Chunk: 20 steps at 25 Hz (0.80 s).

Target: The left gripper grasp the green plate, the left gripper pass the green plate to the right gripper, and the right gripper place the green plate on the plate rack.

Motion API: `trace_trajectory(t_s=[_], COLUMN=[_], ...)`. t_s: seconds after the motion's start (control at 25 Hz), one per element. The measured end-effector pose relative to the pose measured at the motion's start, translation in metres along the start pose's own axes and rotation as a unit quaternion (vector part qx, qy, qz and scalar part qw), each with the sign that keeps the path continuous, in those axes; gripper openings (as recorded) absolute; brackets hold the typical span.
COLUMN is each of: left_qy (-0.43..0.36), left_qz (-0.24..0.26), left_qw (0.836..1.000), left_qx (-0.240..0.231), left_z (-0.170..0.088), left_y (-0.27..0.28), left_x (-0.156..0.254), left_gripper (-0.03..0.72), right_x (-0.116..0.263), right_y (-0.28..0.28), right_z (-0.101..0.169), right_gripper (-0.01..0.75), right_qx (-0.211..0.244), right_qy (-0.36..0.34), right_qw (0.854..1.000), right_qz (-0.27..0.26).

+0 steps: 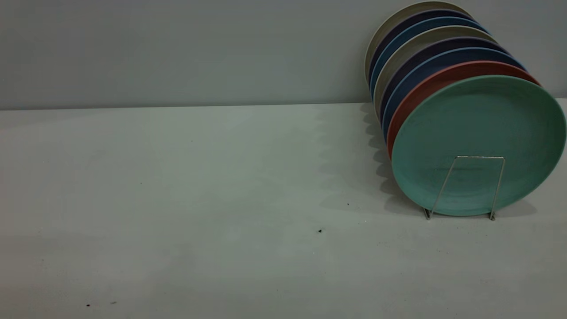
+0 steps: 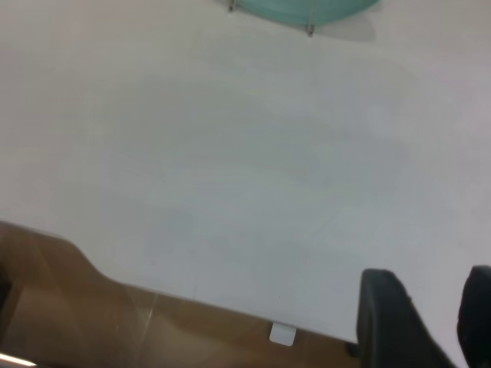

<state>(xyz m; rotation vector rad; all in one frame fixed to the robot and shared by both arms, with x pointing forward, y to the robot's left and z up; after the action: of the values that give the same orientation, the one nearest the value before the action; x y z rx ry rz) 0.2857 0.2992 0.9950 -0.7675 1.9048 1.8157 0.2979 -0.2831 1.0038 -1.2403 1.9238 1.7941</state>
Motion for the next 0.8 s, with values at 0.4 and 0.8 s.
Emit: trace_trajectory(t_s=[0.4, 0.8], left_qy=[0.013, 0.013], left_qz=[-0.064, -0.086], left_qw=[0.998, 0.996], left_qx=[0.002, 0.007], left_z=[0.002, 0.002], left_y=[0.012, 0.017], left_x=[0.007, 0.011], left_gripper=[0.563, 0.563], right_x=[0.0, 0.0], right_y=[0.0, 0.0], right_z=[0.0, 0.0], right_gripper=[0.239, 0.239], right_qx=[0.0, 0.0], right_qy=[0.0, -0.001], right_qw=[1.0, 1.0], right_qz=[0.0, 0.0])
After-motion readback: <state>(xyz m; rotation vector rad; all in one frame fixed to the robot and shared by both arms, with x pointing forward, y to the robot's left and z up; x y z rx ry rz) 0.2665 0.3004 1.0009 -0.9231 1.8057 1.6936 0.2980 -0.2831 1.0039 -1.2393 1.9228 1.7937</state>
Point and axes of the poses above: a point on each arm's last joint axis where the gripper is mounted, y pointing back along that axis away from the gripper, z along the wrist's bending axis when the last joint is at zero, x = y × z, the point moved 5 cm from there along -y, pointing out along that axis toward the gripper, and after that the axes turned 11 degrees about y, right-handed, at the moved point
